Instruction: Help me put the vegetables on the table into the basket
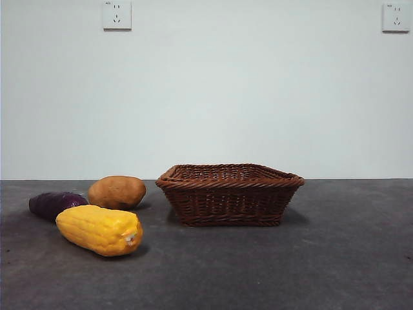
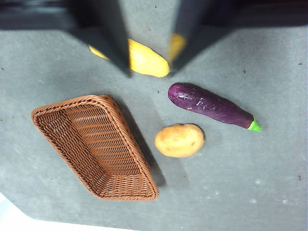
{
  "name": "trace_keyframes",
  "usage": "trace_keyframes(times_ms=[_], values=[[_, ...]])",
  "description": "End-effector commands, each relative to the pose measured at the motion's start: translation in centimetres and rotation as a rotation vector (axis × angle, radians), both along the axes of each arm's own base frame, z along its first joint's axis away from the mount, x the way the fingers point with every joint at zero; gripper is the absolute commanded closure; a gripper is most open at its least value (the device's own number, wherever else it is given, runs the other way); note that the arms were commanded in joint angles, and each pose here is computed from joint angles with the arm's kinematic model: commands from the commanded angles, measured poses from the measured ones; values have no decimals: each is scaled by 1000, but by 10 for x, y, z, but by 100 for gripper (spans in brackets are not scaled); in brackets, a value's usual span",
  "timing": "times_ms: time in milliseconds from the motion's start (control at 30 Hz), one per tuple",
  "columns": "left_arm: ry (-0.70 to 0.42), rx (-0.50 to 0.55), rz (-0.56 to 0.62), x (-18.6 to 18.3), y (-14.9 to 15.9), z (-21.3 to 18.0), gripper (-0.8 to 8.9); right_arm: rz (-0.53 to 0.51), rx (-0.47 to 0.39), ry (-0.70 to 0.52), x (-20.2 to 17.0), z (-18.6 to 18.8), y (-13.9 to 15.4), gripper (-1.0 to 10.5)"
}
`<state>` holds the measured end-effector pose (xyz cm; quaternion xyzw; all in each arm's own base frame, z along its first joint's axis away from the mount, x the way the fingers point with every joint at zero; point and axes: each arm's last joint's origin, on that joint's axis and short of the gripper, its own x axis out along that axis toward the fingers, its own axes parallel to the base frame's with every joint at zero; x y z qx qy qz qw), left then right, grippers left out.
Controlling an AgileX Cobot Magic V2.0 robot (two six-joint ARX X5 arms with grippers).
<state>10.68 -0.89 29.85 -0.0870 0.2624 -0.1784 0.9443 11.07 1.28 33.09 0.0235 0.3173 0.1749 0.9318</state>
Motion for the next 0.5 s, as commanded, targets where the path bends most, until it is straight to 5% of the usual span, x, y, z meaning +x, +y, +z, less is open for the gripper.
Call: trace_keyframes(times_ms=[33, 100, 300, 500], values=[[-12, -2, -7, 0, 0, 3, 184, 8, -2, -11, 0, 2, 0, 424], [-10, -4, -10, 1, 0, 3, 184, 7, 0, -11, 0, 2, 0, 316], [14, -4, -10, 11, 0, 10, 184, 1, 7, -18, 8, 2, 0, 317], [50, -6, -11, 22, 0, 11, 184, 37, 106, -20, 66, 13, 6, 320]])
